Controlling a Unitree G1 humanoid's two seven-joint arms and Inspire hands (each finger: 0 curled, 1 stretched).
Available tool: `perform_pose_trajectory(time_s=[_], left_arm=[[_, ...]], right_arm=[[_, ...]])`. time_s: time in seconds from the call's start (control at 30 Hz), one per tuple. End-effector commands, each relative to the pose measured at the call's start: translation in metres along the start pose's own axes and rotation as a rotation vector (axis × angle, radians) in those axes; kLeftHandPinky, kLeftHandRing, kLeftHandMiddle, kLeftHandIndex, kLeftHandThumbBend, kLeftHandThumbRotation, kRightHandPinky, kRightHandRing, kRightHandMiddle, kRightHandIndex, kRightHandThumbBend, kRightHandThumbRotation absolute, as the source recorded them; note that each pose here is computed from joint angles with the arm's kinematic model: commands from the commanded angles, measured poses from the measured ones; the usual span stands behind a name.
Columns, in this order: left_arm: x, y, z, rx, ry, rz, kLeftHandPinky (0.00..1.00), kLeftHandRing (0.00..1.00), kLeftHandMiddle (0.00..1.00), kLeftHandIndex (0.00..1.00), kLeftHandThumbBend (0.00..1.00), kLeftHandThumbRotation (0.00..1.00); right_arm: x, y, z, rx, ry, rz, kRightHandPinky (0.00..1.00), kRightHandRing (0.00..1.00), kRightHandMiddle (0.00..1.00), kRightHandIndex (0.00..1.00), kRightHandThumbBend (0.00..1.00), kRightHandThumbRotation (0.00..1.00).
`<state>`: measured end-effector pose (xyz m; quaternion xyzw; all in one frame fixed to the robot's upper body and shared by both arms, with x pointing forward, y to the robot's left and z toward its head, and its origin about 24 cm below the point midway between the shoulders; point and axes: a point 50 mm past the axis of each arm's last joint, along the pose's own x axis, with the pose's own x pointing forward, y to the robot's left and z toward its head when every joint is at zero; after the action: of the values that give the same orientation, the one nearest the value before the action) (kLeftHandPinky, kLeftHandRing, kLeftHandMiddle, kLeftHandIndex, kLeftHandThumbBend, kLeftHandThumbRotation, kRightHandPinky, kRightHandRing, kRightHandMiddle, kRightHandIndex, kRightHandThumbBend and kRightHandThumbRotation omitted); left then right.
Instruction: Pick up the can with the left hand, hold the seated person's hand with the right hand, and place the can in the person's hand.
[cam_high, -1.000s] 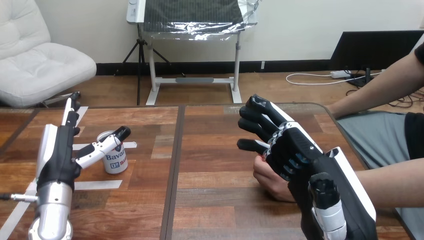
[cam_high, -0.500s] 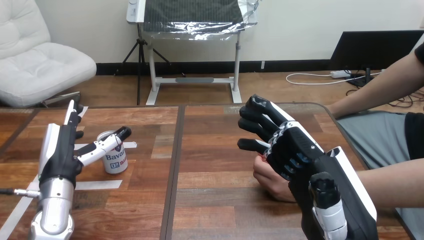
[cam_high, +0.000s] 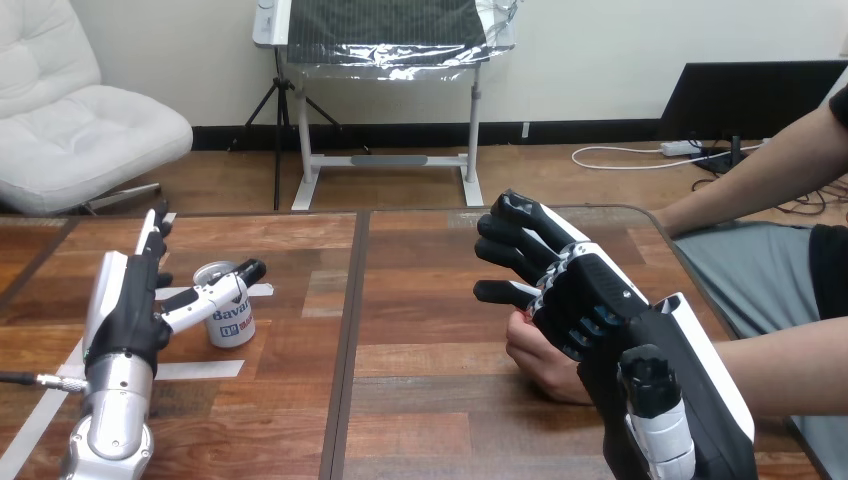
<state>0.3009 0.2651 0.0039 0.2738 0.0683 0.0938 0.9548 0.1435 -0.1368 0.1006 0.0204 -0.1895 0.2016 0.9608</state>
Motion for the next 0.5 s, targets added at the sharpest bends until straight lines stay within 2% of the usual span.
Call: perform_pose_trajectory(time_s=[0.0, 0.47], left_arm=[[0.0192, 0.0077, 0.0274, 0.004, -0.069, 0.016, 0.84, 0.94, 0.96, 0.98, 0.84, 0.44], [0.0214, 0.0042, 0.0255, 0.006, -0.031, -0.007, 0.84, 0.95, 0.96, 0.98, 0.84, 0.45]], right_arm=[[0.0090, -0.0018, 0.0144, -0.015, -0.087, 0.010, 0.79, 0.88, 0.88, 0.89, 0.93, 0.93], [0.0097, -0.0023, 0.0144, -0.015, -0.090, 0.014, 0.78, 0.87, 0.88, 0.89, 0.94, 0.92]])
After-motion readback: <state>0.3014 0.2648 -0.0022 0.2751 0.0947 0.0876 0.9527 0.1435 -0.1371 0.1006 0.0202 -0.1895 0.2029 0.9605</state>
